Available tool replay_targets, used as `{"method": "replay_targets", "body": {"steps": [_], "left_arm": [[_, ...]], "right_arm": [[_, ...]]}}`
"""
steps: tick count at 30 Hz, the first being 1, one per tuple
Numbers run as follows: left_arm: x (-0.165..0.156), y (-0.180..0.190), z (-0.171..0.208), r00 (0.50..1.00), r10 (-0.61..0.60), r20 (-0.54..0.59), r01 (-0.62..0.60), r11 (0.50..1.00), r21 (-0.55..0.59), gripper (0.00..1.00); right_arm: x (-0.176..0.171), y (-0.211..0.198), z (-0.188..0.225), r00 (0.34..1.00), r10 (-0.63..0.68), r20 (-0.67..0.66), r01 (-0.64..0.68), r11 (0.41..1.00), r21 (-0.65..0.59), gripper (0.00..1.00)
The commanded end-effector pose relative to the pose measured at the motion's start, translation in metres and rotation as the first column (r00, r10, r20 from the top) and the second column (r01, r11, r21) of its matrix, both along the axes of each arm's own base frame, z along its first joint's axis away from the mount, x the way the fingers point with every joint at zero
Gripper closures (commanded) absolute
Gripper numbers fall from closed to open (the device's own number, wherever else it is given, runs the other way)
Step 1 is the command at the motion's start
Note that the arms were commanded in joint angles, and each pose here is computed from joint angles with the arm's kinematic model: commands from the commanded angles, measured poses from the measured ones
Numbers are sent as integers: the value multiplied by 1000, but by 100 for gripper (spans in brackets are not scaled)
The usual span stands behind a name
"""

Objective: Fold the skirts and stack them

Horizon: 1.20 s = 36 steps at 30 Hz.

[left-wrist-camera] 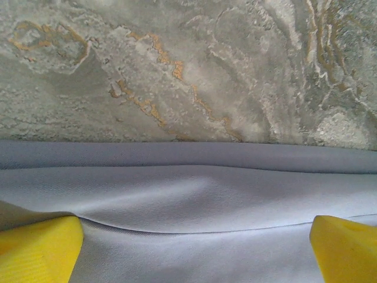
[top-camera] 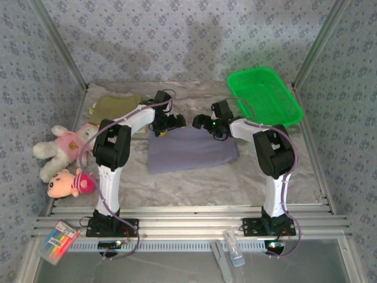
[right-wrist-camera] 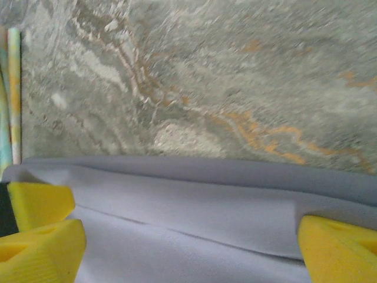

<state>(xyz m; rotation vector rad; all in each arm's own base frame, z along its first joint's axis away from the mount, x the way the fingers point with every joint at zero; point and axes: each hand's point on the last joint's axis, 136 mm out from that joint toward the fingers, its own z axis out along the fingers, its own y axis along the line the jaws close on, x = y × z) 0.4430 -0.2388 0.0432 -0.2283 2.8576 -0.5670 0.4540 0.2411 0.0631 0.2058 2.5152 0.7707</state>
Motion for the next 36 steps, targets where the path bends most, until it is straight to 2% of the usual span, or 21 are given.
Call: {"method": "replay_targets", "body": {"steps": [1, 7, 12, 18, 23, 27, 31, 36], "left_arm": [[-7, 16, -29, 998, 5, -67, -1, 998, 64, 0], [-12, 21, -37, 997, 3, -82, 4, 997, 75, 0], [-9, 14, -23, 998, -11, -67, 13, 999, 39, 0], [0, -6, 22, 999, -36, -12, 35, 998, -52, 0], [-4, -21, 47, 998, -57, 26, 59, 993, -97, 0], [-7, -27, 30, 997, -69, -17, 67, 993, -92, 0], [-14, -24, 6, 995, -61, -81, 55, 996, -70, 0], [-15, -20, -11, 993, -50, -106, 46, 998, -41, 0]], "right_arm": [[9, -32, 3, 995, -98, 30, 100, 994, -52, 6], [-19, -73, 3, 993, -117, 31, 120, 976, -179, 5], [-43, -92, 15, 992, -112, 56, 122, 957, -263, 4], [-68, -94, 34, 989, -121, 80, 134, 972, -195, 2], [-92, -85, 30, 996, -93, 15, 94, 990, -100, 2], [-110, -71, 21, 998, -15, -58, 12, 999, -47, 2], [-124, -88, 5, 991, -51, -122, 34, 990, -139, 2], [-135, -95, -10, 971, -70, -228, 35, 987, -155, 2]]}}
